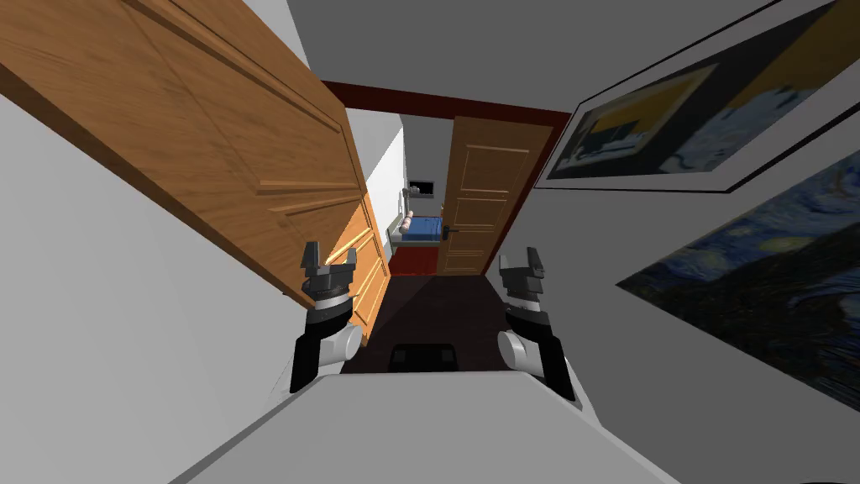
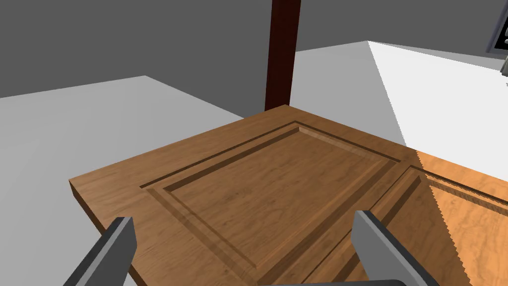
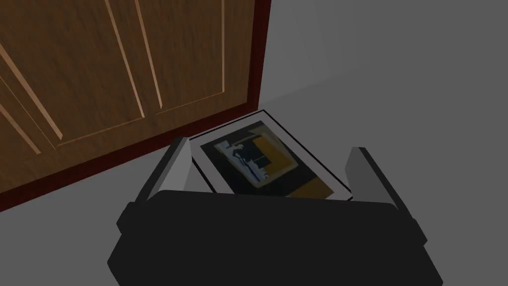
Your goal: Pull the door open
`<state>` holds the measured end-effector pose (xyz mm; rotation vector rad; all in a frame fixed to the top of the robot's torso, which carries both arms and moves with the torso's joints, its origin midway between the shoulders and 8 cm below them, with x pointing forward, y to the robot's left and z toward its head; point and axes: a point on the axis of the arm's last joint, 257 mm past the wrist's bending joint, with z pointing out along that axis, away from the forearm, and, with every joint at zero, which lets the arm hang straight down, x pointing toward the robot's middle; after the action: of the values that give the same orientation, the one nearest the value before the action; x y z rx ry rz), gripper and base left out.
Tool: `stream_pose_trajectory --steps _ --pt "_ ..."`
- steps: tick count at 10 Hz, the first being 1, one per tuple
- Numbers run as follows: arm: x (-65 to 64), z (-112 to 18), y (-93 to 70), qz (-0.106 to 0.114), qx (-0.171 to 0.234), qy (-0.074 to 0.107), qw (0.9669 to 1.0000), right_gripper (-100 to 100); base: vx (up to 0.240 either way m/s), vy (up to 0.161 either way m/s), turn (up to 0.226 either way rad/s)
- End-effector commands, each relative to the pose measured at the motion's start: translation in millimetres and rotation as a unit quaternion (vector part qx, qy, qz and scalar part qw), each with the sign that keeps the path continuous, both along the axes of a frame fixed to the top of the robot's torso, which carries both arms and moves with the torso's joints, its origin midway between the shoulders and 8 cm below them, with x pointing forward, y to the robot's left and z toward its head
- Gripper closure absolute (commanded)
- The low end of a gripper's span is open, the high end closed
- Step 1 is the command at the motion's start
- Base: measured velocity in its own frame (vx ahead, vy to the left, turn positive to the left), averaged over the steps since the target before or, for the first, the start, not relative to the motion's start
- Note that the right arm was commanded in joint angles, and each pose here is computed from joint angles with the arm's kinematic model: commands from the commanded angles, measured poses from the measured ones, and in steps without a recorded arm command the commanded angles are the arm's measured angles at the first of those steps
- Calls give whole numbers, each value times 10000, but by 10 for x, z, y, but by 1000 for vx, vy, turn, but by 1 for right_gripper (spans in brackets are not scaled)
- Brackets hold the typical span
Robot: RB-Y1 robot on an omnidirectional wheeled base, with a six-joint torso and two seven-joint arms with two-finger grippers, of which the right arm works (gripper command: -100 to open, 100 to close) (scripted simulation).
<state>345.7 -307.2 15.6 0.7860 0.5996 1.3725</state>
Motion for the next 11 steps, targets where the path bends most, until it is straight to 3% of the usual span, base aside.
stream_pose_trajectory --steps 1,3,6,10,11 --pt "80 -112 -8 28 1 121 9999 -100 26 63 13" --pt "125 -176 -14 43 2 190 9998 -100 172 -30 43" --pt "326 -479 -45 100 11 512 9986 -100 201 -26 65" --pt "483 -734 -78 135 20 782 9968 -100 112 -19 42" --pt "566 -875 -99 150 24 930 9955 -100 132 -13 78"
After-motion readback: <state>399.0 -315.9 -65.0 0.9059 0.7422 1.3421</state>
